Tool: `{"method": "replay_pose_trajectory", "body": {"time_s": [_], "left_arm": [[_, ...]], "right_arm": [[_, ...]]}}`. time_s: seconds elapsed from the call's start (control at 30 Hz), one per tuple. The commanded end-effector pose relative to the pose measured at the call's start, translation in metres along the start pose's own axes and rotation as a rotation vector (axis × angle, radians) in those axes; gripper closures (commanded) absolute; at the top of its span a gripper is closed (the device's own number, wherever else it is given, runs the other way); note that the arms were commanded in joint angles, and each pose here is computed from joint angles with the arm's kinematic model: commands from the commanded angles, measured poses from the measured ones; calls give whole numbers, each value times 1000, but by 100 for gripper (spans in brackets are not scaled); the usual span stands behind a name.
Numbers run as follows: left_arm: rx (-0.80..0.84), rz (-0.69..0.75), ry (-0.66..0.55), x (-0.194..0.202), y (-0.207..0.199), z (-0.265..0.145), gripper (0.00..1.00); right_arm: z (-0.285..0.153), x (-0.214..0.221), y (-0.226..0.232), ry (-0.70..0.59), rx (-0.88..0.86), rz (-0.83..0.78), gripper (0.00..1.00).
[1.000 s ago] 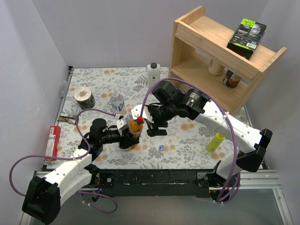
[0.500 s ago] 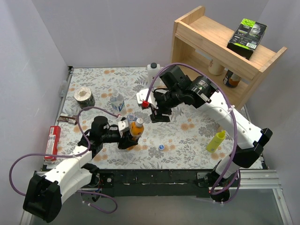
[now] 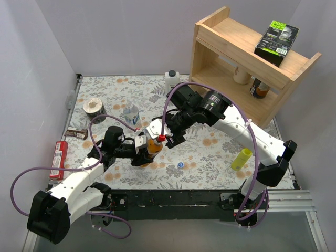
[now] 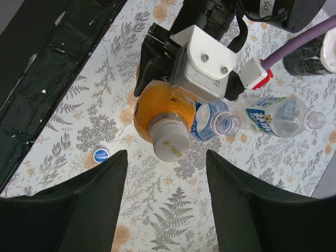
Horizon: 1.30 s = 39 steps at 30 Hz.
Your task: Screw on the bottle caps
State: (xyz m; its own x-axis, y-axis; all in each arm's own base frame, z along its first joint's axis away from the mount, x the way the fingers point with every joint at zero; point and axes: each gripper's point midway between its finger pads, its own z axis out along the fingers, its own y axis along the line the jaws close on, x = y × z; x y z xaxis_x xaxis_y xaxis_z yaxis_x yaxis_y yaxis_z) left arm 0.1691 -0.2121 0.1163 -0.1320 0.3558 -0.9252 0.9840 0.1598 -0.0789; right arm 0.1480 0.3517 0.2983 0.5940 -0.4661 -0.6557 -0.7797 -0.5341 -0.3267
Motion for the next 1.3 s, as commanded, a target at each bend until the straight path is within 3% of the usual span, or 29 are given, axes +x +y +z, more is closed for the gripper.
{"method": "replay_pose_trajectory", "body": {"time_s": [0.0,0.43,0.67,0.9,1.03,1.07,1.13,1.2,1.27], "left_arm": [[10,70,-28,-19,3,-2,100],[16,90,-33,-24,4,-1,100],[-5,89,-21,-23,7,-2,100],[-201,42,-101,-49,28,-13,100],[-339,-53,-136,-57,44,-22,100],[-353,-89,-138,-57,45,-23,100],[-379,-116,-127,-53,48,-24,100],[-373,-101,-122,-53,47,-25,100],[-330,-90,-114,-51,40,-22,100]], "right_arm": [[6,-4,5,-27,-36,-43,34],[15,-2,8,-33,-66,-35,44],[19,-3,4,-36,-70,23,64],[43,14,0,7,-42,411,80],[49,18,8,-24,-57,775,88],[46,23,7,-29,-42,925,98],[49,25,12,-71,-115,1105,99],[47,27,8,-78,-133,1114,99],[37,21,-7,-126,-122,1081,78]]}}
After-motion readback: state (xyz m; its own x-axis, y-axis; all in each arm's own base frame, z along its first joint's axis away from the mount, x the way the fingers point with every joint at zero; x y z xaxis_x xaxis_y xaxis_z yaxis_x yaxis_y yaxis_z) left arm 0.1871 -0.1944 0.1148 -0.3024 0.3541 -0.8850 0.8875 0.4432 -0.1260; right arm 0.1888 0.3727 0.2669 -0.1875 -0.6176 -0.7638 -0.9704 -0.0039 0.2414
